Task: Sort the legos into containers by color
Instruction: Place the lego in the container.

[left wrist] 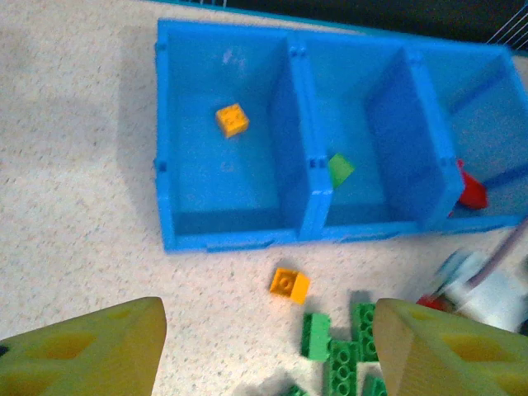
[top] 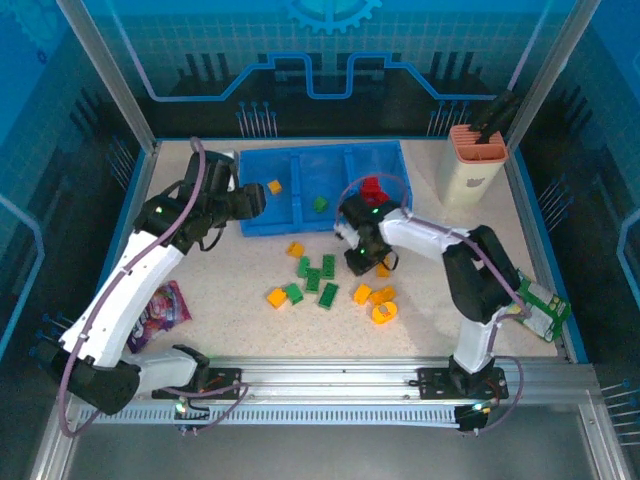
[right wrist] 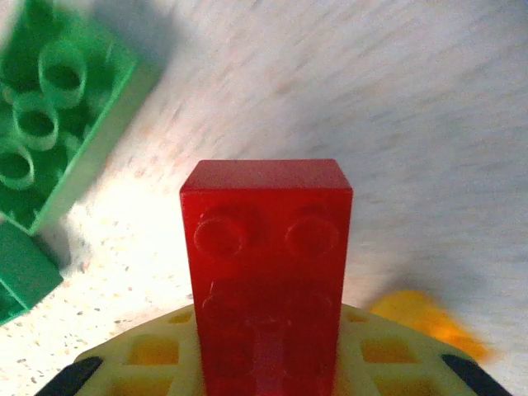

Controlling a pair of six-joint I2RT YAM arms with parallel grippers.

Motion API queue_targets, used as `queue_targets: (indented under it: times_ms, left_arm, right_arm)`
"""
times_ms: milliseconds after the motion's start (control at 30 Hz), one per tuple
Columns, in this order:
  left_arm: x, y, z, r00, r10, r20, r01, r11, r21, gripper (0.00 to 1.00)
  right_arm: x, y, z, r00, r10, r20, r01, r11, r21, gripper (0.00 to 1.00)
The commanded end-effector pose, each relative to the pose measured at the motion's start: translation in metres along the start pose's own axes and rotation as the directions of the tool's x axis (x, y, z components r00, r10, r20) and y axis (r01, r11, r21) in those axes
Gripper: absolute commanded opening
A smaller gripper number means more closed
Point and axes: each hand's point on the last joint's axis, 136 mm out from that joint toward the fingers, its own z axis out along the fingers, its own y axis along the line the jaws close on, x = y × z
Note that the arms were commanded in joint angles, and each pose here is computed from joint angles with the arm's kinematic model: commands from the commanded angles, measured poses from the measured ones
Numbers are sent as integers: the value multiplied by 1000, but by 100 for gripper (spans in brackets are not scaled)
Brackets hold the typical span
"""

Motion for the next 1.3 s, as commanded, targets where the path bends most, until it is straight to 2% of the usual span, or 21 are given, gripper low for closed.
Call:
queue_targets:
  times_ms: [0,100,233,400,600,767,1000,1167,1267]
  left_arm:
    - [21,21,4,999,19,-33,-21,997,-71,69]
    - [36,27,9,998,13,-66,-19,996,-84,69]
    - [47,26,10,995,21,-94,-27,997,-66,71]
    - [48,30,6,998,24,-64,-28,998,-62,73]
    - [52,32,12,996,21,-89,-28,997,-73,73]
    - [56,31,19,994,17,-108,-25,997,-74,74]
    - [58,28,31,992,24,-123,-33,997,-71,74]
    - [55,24,39,992,38,-123,-45,998,-53,74]
    - [53,22,43,992,46,-120,-51,998,-38,75]
  right_arm:
    - [-43,-35,-56,975,110,194,-109,994,-18,28]
    - [-68,-65,-71,953,142,267,-154,988,25,28]
    - [-96,-98,-74,937,171,304,-199,978,64,27]
    - [-124,-130,-58,924,210,321,-244,967,68,27]
    - [-138,-148,-24,941,209,266,-243,965,103,30]
    - [-143,-151,-20,943,206,260,-242,964,111,38]
    - [-132,-142,-64,941,188,280,-237,959,154,57]
    - [-114,-115,-92,926,214,312,-266,954,135,59]
    - [-100,-83,-91,913,271,305,-302,952,58,58]
